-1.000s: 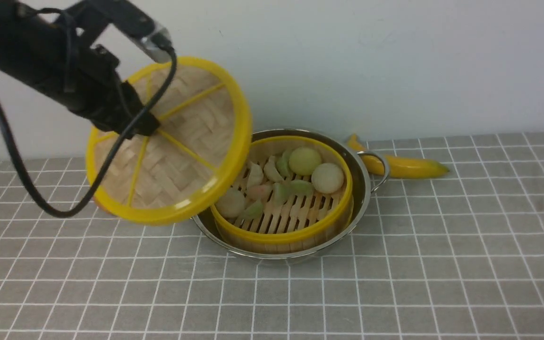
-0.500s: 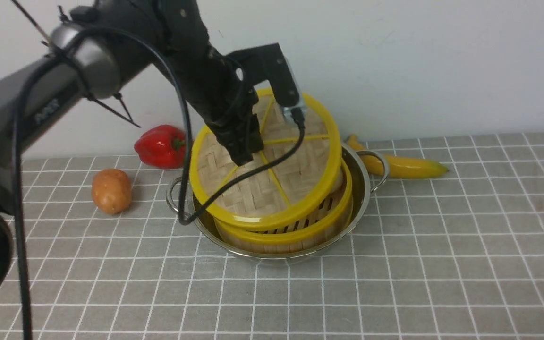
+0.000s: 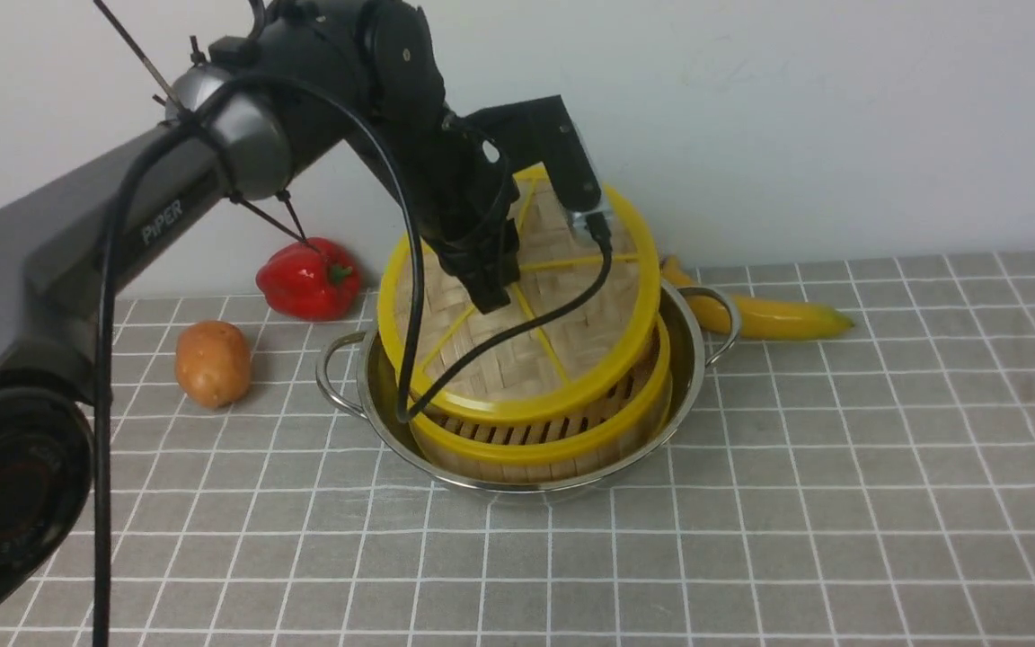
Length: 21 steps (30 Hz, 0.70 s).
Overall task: Place the steamer in the pot on the grey tablecloth, and put the lid on the steamer.
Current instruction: 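Place the yellow bamboo steamer lid onto the steamer in the pot with the left gripper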
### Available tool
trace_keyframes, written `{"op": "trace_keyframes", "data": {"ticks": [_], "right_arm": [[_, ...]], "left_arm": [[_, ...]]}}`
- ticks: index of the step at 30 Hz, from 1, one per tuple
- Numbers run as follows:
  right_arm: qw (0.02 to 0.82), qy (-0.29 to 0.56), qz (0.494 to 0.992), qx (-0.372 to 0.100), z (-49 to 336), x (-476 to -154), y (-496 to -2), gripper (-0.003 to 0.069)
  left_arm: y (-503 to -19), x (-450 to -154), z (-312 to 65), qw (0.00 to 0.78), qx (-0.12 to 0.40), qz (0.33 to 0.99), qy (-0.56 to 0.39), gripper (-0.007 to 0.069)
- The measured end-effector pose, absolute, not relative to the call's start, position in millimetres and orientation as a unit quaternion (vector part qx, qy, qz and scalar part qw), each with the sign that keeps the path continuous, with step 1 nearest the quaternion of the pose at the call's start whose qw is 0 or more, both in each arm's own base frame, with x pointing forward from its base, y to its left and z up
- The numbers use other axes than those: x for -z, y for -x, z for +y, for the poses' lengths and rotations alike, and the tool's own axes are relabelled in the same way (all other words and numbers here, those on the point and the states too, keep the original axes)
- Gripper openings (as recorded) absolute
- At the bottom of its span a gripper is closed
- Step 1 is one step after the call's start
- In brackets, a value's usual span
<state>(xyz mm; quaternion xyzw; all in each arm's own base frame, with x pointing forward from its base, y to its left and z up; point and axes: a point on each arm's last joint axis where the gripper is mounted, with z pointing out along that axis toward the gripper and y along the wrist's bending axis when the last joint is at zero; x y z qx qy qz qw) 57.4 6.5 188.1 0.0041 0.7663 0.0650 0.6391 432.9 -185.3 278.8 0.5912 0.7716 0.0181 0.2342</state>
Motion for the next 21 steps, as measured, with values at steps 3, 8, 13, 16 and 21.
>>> {"op": "trace_keyframes", "data": {"ticks": [3,8,13,16,21], "right_arm": [[0.639,-0.004,0.766,-0.065,6.5,-188.1,-57.4,0.0240],[0.639,-0.004,0.766,-0.065,6.5,-188.1,-57.4,0.0240],[0.639,-0.004,0.766,-0.065,6.5,-188.1,-57.4,0.0240],[0.639,-0.004,0.766,-0.065,6.5,-188.1,-57.4,0.0240],[0.639,-0.004,0.766,-0.065,6.5,-188.1,-57.4,0.0240]], "left_arm": [[-428.9,-298.4,-183.4,0.232,-0.017,0.778,-0.584,0.0117],[-424.9,-312.4,-182.8,0.230,-0.012,0.784,-0.577,0.0117],[-424.5,-312.0,-182.0,0.226,-0.010,0.797,-0.561,0.0117],[-424.8,-311.3,-180.3,0.221,-0.015,0.806,-0.549,0.0117],[-417.0,-303.9,-175.2,0.198,-0.017,0.819,-0.538,0.0117]]}}
